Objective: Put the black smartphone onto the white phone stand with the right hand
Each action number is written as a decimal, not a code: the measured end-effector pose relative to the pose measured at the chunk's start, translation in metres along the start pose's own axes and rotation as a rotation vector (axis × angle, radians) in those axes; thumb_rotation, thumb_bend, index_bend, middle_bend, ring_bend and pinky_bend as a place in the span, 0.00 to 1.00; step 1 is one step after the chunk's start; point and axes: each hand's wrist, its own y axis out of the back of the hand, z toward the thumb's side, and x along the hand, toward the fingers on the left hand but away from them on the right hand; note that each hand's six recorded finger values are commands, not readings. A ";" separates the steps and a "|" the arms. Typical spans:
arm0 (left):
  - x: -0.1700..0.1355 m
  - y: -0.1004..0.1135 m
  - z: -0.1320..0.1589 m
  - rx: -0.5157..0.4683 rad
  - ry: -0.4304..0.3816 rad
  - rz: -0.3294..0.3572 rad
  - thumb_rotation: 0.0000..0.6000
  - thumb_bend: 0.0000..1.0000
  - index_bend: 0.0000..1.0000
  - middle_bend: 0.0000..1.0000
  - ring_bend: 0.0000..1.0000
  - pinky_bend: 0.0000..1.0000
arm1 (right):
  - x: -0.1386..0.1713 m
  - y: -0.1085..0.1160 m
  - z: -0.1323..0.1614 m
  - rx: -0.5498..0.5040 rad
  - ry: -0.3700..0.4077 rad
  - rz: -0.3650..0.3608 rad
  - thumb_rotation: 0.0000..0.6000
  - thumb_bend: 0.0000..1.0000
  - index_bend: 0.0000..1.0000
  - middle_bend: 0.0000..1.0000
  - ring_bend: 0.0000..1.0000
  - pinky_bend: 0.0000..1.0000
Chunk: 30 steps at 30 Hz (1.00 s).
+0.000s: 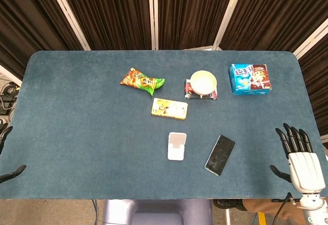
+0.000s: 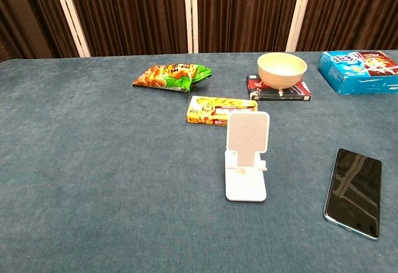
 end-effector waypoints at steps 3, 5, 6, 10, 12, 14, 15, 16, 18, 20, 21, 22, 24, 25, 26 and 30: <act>0.000 0.000 0.000 -0.002 0.000 0.001 1.00 0.00 0.00 0.00 0.00 0.00 | 0.000 0.000 0.000 -0.002 0.001 0.004 1.00 0.00 0.00 0.00 0.00 0.00; -0.001 0.000 0.000 -0.002 0.000 0.000 1.00 0.00 0.00 0.00 0.00 0.00 | 0.000 -0.001 0.000 -0.002 0.004 0.008 1.00 0.00 0.00 0.00 0.00 0.00; -0.001 0.000 -0.001 -0.002 0.000 0.000 1.00 0.00 0.00 0.00 0.00 0.00 | 0.000 -0.002 0.001 -0.003 0.005 0.012 1.00 0.00 0.00 0.00 0.00 0.00; 0.000 0.000 -0.001 -0.001 0.000 0.001 1.00 0.00 0.00 0.00 0.00 0.00 | -0.001 -0.009 0.002 -0.010 0.023 0.048 1.00 0.00 0.00 0.00 0.00 0.00; 0.001 -0.001 -0.001 0.001 0.001 -0.003 1.00 0.00 0.00 0.00 0.00 0.00 | -0.005 -0.016 0.004 -0.014 0.056 0.084 1.00 0.00 0.00 0.00 0.00 0.00; 0.002 -0.003 -0.001 0.005 0.003 -0.009 1.00 0.00 0.00 0.00 0.00 0.00 | -0.009 -0.024 0.006 0.003 0.098 0.120 1.00 0.00 0.00 0.00 0.00 0.00; 0.003 -0.004 -0.001 0.008 0.004 -0.012 1.00 0.00 0.00 0.00 0.00 0.00 | -0.012 -0.030 0.006 0.024 0.130 0.143 1.00 0.00 0.00 0.00 0.00 0.00; 0.003 -0.005 -0.001 0.012 0.006 -0.016 1.00 0.00 0.00 0.00 0.00 0.00 | -0.015 -0.035 0.007 0.044 0.157 0.161 1.00 0.00 0.00 0.01 0.00 0.00; 0.006 -0.008 -0.001 0.019 0.010 -0.024 1.00 0.00 0.00 0.00 0.00 0.00 | -0.022 -0.047 0.007 0.098 0.231 0.204 1.00 0.00 0.00 0.02 0.00 0.00; 0.008 -0.011 -0.002 0.021 0.016 -0.031 1.00 0.00 0.00 0.00 0.00 0.00 | -0.029 -0.057 0.007 0.155 0.305 0.242 1.00 0.00 0.02 0.05 0.00 0.00; 0.009 -0.012 -0.002 0.023 0.019 -0.032 1.00 0.00 0.00 0.00 0.00 0.00 | -0.033 -0.065 0.008 0.197 0.360 0.265 1.00 0.00 0.03 0.05 0.00 0.00; 0.011 -0.012 -0.003 0.026 0.023 -0.033 1.00 0.00 0.00 0.00 0.00 0.00 | -0.036 -0.070 0.009 0.228 0.403 0.281 1.00 0.00 0.04 0.06 0.00 0.00; 0.013 -0.014 -0.004 0.032 0.031 -0.036 1.00 0.00 0.00 0.00 0.00 0.00 | -0.041 -0.082 0.013 0.292 0.506 0.312 1.00 0.00 0.06 0.07 0.00 0.00; 0.014 -0.015 -0.004 0.035 0.034 -0.039 1.00 0.00 0.00 0.00 0.00 0.00 | -0.042 -0.087 0.016 0.314 0.551 0.322 1.00 0.00 0.07 0.08 0.00 0.00; 0.015 -0.017 -0.005 0.039 0.038 -0.044 1.00 0.00 0.00 0.00 0.00 0.00 | -0.043 -0.092 0.019 0.334 0.595 0.331 1.00 0.00 0.08 0.09 0.00 0.00; 0.020 -0.024 -0.007 0.057 0.053 -0.063 1.00 0.00 0.00 0.00 0.00 0.00 | -0.050 -0.112 0.035 0.392 0.777 0.352 1.00 0.03 0.13 0.13 0.00 0.00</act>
